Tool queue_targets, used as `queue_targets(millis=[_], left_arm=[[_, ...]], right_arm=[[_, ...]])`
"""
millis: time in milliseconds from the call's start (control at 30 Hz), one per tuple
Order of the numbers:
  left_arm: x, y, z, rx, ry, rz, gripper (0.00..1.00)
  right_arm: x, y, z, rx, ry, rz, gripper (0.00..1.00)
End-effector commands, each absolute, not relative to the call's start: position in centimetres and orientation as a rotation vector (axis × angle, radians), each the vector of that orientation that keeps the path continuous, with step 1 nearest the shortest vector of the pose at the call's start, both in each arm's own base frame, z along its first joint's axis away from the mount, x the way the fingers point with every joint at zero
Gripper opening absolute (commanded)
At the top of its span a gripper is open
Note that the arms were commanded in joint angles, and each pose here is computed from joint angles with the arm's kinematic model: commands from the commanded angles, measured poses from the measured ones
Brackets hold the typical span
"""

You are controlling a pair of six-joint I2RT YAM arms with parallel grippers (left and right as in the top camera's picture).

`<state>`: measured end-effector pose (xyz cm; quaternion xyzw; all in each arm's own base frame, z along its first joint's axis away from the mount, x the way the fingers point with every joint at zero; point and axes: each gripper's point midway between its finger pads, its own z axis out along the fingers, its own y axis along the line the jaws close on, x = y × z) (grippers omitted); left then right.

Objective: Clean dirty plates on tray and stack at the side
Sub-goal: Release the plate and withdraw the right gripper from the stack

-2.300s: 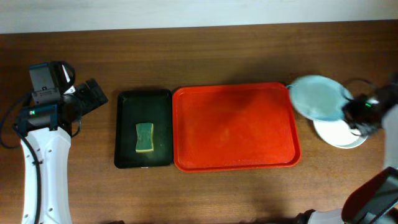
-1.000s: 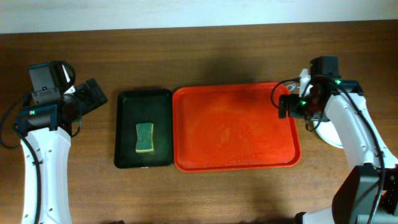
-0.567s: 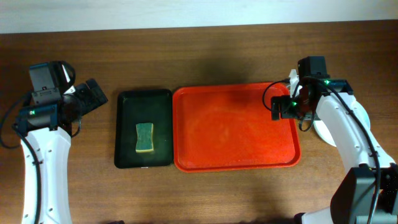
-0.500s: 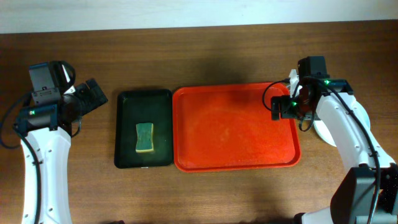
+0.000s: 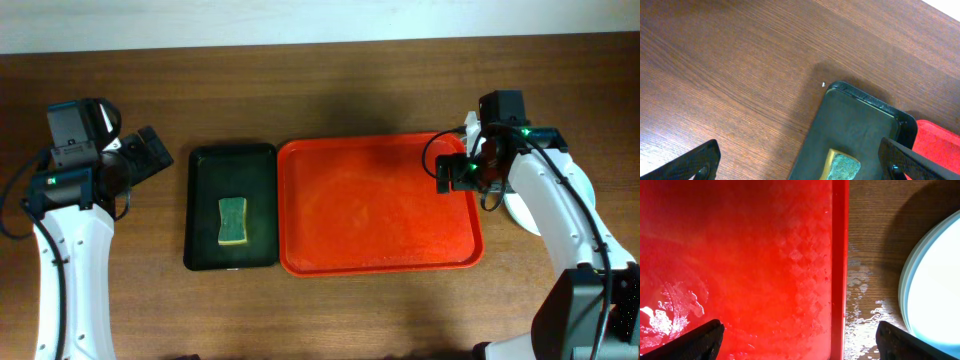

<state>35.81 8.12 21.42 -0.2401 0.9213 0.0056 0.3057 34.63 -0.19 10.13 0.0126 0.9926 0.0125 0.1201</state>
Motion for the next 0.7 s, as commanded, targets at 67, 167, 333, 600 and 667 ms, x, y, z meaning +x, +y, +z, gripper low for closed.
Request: queue_targets(millis=[67, 167, 333, 600, 667], left_arm=[[36.0, 8.2, 22.8, -0.639, 2.398, 0.001, 0.99], [36.0, 8.2, 22.8, -0.639, 2.398, 0.001, 0.99], [36.0, 8.2, 22.8, -0.639, 2.398, 0.001, 0.99], [36.0, 8.2, 22.8, -0.639, 2.398, 0.001, 0.99], [36.0, 8.2, 22.8, -0.639, 2.398, 0.001, 0.99]], right_arm=[[34.4, -0.2, 12.4, 0.021, 2.832, 0.017, 0.98], [34.2, -0.2, 15.0, 0.02, 2.752, 0.016, 0.98], [33.2, -0.2, 20.1, 0.017, 2.591, 0.015, 0.98], [30.2, -0.2, 27.2, 0.013, 2.354, 0.012, 0.98], [29.2, -0.1, 28.8, 0.012, 2.295, 0.011, 0.98]])
